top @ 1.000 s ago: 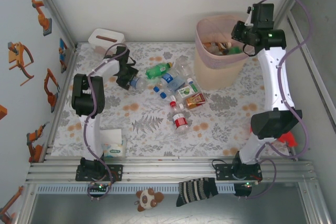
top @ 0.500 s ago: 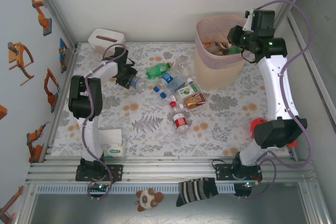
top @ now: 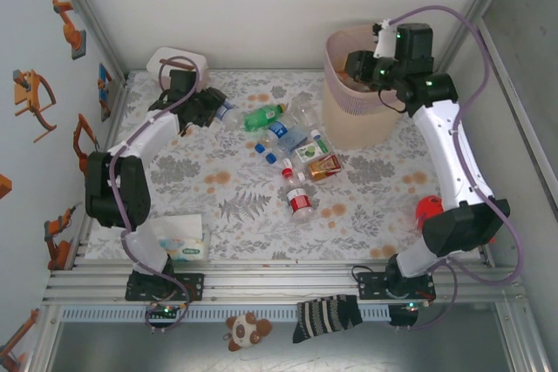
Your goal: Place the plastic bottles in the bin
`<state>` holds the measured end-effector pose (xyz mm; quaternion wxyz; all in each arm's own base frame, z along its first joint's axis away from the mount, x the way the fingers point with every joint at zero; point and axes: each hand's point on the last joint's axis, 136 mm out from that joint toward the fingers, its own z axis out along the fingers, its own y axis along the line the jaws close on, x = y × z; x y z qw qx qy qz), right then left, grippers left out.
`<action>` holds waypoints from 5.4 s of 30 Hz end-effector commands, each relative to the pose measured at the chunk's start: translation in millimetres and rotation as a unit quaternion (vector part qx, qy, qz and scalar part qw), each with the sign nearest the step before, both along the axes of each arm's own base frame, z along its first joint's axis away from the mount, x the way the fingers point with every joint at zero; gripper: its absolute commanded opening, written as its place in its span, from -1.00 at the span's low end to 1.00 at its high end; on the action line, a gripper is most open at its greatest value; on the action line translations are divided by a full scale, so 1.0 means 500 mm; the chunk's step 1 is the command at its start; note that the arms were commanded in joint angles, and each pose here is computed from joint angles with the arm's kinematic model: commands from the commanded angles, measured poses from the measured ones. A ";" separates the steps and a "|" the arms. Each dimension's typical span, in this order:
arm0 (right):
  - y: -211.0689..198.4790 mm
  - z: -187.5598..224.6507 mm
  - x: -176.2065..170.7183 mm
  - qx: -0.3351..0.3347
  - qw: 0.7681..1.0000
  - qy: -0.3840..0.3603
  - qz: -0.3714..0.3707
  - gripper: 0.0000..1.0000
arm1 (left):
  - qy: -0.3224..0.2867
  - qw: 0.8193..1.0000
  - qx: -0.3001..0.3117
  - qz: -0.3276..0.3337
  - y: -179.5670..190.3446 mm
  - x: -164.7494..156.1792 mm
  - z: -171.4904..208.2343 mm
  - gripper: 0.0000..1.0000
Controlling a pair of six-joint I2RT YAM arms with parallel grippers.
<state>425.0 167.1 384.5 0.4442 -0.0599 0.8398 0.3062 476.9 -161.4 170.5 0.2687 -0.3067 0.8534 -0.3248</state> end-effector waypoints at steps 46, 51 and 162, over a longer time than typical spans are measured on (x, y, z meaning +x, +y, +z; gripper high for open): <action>0.322 0.165 -0.288 0.143 0.891 -0.148 0.405 0.29 | -0.542 0.638 -0.205 -0.507 -0.299 -0.393 0.644 -0.24; 0.326 0.172 -0.306 0.146 0.883 -0.154 0.420 0.16 | -0.543 0.639 -0.199 -0.507 -0.299 -0.396 0.644 -0.21; -0.106 -0.270 0.119 -0.224 0.953 0.197 0.050 0.23 | -0.396 0.846 0.148 -0.325 -0.098 -0.264 0.394 0.69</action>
